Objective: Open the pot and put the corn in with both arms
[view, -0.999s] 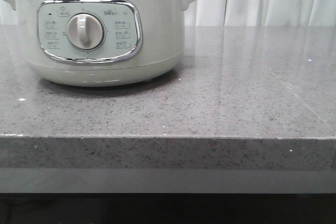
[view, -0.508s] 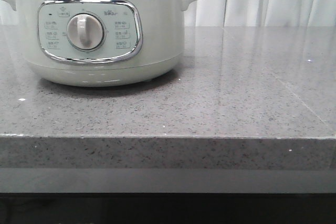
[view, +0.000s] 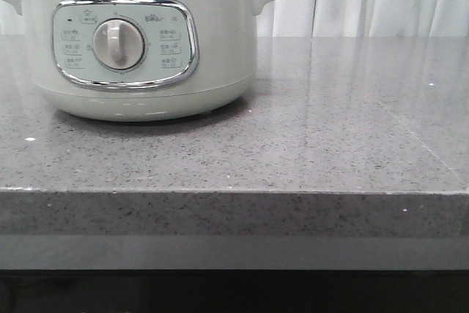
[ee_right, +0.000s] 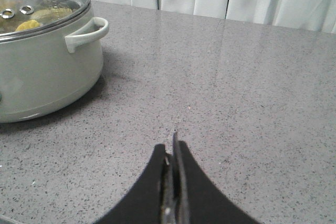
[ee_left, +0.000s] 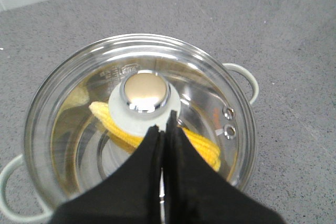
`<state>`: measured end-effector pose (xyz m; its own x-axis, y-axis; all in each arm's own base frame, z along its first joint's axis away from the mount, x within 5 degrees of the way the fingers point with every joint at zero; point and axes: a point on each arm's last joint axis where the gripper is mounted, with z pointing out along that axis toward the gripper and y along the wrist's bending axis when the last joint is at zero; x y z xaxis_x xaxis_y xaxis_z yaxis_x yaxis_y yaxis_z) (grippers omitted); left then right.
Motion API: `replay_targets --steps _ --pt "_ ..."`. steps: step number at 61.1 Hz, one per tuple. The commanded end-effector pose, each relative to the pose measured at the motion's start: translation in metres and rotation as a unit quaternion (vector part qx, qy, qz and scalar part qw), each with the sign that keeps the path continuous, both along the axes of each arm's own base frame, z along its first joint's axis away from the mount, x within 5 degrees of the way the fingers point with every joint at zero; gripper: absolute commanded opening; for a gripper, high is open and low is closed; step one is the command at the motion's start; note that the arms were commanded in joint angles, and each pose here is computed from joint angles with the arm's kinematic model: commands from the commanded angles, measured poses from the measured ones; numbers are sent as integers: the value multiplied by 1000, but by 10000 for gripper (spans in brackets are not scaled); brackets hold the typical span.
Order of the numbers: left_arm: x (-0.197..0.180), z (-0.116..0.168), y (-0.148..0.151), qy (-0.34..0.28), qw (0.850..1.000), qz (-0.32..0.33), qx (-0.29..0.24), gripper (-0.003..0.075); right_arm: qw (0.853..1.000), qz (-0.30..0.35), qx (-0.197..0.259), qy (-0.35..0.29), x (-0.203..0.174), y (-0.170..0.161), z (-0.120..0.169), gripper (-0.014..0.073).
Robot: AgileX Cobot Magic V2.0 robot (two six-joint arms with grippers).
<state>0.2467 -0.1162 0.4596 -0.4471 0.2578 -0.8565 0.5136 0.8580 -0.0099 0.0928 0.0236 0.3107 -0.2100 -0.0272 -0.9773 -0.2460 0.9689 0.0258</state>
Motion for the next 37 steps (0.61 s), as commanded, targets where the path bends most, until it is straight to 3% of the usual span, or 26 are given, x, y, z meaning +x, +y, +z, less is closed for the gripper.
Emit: replay_targets --steps 1,22,37 --pt "-33 17 13 -91 995 8 -49 -18 999 -11 5 -53 1 -2 17 -68" --pt "-125 -64 59 -196 974 40 -101 -18 999 -11 5 -53 1 -2 17 -68" --pt "-176 -121 81 -223 967 43 -114 -18 999 -11 5 -52 1 -2 17 -68"
